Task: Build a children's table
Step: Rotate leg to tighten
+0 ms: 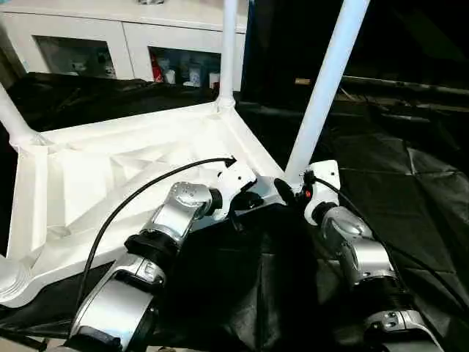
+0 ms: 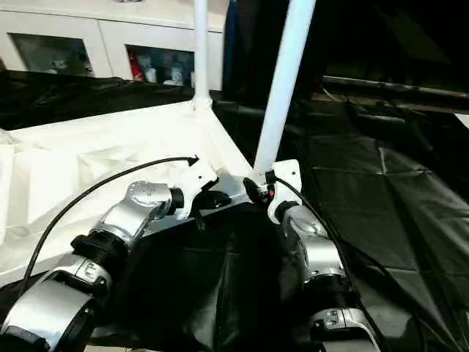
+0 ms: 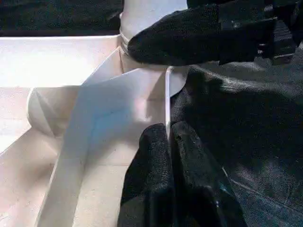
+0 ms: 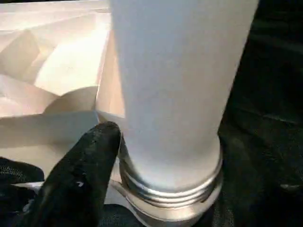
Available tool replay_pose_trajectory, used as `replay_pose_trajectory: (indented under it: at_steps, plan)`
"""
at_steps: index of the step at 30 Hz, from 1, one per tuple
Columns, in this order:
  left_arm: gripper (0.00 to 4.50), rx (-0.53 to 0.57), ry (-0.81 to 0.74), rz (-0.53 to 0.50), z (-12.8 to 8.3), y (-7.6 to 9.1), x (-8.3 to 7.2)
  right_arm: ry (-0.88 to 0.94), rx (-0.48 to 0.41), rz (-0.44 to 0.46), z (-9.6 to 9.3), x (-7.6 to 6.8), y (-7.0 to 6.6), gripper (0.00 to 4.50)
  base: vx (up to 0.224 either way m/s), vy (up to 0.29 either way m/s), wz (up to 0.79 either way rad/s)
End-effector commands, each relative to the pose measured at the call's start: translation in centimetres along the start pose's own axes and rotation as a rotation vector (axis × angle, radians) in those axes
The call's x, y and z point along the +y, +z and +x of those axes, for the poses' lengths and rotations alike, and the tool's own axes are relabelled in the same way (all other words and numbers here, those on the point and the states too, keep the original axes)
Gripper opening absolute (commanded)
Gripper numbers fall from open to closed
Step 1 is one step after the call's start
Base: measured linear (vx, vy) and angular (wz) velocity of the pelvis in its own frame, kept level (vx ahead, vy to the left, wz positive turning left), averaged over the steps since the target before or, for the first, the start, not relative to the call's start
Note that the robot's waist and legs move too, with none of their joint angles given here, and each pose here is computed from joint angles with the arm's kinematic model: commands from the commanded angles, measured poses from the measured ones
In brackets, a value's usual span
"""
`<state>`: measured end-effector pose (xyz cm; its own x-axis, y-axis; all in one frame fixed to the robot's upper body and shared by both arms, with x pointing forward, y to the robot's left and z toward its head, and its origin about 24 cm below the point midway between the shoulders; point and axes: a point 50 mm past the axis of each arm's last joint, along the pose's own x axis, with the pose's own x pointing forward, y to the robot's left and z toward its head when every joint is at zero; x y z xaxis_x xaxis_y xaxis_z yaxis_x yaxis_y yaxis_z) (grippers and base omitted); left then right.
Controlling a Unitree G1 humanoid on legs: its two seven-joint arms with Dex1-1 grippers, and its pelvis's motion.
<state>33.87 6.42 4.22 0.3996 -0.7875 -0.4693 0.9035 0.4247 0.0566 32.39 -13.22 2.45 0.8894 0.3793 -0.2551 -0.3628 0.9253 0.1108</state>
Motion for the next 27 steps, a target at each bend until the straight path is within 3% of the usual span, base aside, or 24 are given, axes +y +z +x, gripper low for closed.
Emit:
replay_pose_trajectory:
  at_steps: [1, 5, 6, 9, 17, 18, 22, 24, 27]
  plan:
    - [0.0, -0.044, -0.15, 0.015, 1.5, 0.4, -2.3, 0.217, 0.037, -0.038, 0.3, 2.7, -0.5, 3.65, 0.0, 0.0, 0.0]
    - [0.0, -0.029, -0.188, 0.027, 0.2, -0.2, -1.5, 0.34, 0.047, -0.161, -0.9, 1.3, -0.2, 3.73, 0.0, 0.0, 0.0]
    - [0.0, -0.015, -0.22, 0.036, -0.8, -0.7, -1.0, 0.428, 0.064, -0.245, -1.8, 0.4, 0.0, 3.73, 0.0, 0.0, 0.0]
    - [0.0, -0.002, -0.256, 0.042, -1.8, -1.0, -0.6, 0.494, 0.076, -0.279, -2.6, -0.3, 0.3, 3.73, 0.0, 0.0, 0.0]
    - [0.0, 0.053, -0.378, 0.029, -4.2, -1.8, 0.1, 0.66, 0.114, -0.267, -3.9, -1.1, 1.1, 3.73, 0.0, 0.0, 0.0]
    - [0.0, 0.054, -0.381, 0.029, -4.4, -1.9, 0.2, 0.671, 0.122, -0.272, -4.0, -1.1, 0.9, 3.49, 0.0, 0.0, 0.0]
    - [0.0, 0.048, -0.369, 0.027, -4.4, -1.9, 0.4, 0.684, 0.129, -0.263, -4.0, -0.8, 0.6, 3.34, 0.0, 0.0, 0.0]
    - [0.0, 0.046, -0.362, 0.027, -4.4, -1.9, 0.4, 0.691, 0.129, -0.256, -4.0, -0.7, 0.5, 3.01, 0.0, 0.0, 0.0]
    - [0.0, 0.046, -0.357, 0.023, -4.4, -1.9, 0.4, 0.697, 0.121, -0.225, -4.1, -0.4, 0.4, 2.85, 0.0, 0.0, 0.0]
